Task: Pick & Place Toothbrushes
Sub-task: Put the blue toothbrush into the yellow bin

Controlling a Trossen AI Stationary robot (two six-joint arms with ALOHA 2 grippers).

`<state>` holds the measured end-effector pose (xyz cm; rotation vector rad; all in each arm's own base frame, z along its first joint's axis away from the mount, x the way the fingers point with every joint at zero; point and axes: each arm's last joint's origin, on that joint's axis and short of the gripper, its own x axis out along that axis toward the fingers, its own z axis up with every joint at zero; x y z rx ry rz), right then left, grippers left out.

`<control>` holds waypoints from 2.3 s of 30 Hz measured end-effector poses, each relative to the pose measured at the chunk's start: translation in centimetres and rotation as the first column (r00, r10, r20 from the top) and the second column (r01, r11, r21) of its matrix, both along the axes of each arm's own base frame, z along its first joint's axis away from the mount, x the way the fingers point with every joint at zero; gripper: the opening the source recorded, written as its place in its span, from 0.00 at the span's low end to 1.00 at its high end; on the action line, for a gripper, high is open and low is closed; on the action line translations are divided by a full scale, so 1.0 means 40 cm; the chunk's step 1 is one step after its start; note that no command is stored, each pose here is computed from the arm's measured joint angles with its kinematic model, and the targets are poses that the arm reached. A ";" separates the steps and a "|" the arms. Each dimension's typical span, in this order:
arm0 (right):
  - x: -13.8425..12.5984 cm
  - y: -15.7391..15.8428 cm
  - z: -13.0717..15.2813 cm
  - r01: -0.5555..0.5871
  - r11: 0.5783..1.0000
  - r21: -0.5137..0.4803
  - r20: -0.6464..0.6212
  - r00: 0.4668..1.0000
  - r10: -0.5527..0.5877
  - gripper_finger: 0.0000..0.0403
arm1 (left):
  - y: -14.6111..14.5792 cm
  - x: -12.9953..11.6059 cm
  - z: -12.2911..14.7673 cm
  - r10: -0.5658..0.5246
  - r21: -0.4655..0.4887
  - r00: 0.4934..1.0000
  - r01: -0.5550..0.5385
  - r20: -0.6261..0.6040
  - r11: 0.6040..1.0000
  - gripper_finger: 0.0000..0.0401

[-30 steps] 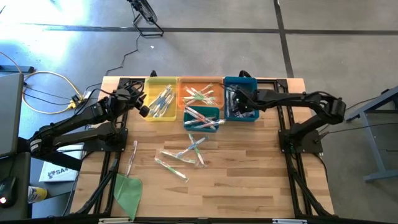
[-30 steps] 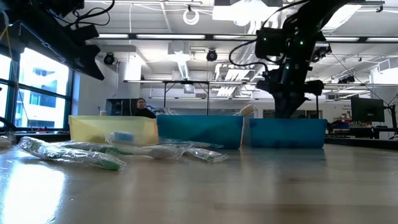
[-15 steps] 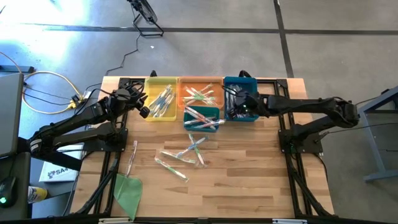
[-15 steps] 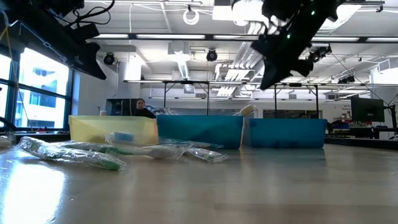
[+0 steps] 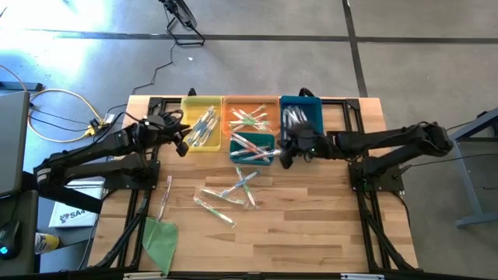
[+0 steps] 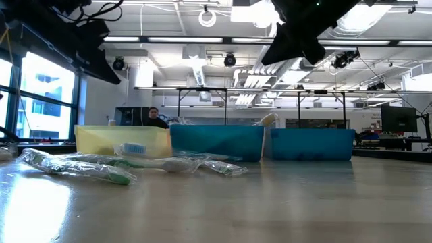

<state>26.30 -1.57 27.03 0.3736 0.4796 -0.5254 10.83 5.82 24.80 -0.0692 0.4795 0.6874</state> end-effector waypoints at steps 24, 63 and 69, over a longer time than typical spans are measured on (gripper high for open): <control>0.003 0.118 0.004 -0.051 0.999 -0.012 0.062 0.997 0.052 0.01 | -0.227 0.143 -0.028 -0.359 0.049 0.933 0.358 0.027 0.933 0.16; 0.029 0.173 -0.055 -0.121 0.991 -0.052 -0.043 0.992 0.119 0.01 | -0.384 0.277 -0.111 -0.400 -0.168 0.902 0.425 0.161 0.890 0.16; 0.029 0.173 -0.055 -0.121 0.991 -0.052 -0.043 0.992 0.119 0.01 | -0.385 0.279 -0.115 -0.428 -0.134 0.894 0.444 0.130 0.886 0.17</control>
